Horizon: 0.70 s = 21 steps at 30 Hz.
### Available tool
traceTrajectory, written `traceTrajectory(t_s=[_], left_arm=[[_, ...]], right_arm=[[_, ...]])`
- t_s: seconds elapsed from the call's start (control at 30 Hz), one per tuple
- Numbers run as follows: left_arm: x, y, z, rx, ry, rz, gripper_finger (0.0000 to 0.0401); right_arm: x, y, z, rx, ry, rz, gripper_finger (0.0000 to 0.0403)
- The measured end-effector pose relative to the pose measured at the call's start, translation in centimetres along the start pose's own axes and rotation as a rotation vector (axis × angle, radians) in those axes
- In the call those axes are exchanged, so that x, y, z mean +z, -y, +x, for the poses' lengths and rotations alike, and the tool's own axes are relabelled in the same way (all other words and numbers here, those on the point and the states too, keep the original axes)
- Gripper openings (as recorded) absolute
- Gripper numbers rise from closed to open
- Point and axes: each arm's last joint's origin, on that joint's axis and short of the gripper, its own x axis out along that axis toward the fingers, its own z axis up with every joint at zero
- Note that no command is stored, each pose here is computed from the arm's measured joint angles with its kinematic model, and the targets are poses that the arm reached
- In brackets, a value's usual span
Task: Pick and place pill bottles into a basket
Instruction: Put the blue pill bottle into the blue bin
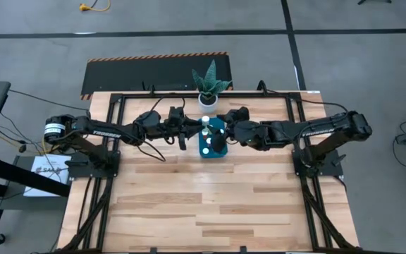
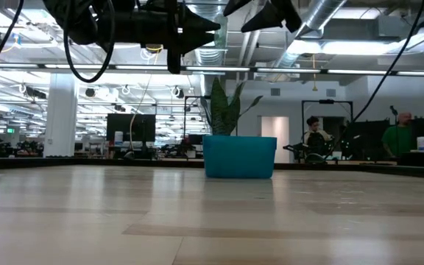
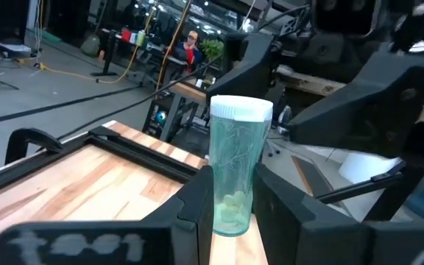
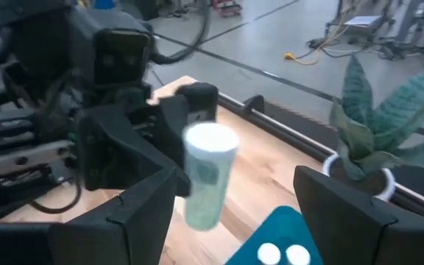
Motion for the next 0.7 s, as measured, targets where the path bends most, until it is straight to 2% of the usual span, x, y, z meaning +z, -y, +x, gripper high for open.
traceTrajectory(t_s=[0.33,0.5,0.6,0.7], left_arm=[[-0.1,0.0,0.0,-0.005,-0.007,-0.020,0.0069],[-0.1,0.0,0.0,-0.006,-0.009,-0.020,0.0069],[-0.1,0.0,0.0,-0.008,-0.009,-0.020,0.0069],[-0.1,0.0,0.0,-0.008,-0.010,-0.020,0.0069]], right_arm=[[0.5,0.0,1.3,0.082,0.014,0.004,0.0269],[0.1,-0.1,2.2,0.084,0.009,0.003,0.0266],[0.1,-0.2,2.2,0.086,0.014,0.007,0.0245],[-0.1,-0.2,2.3,0.085,0.007,-0.010,0.0204]])
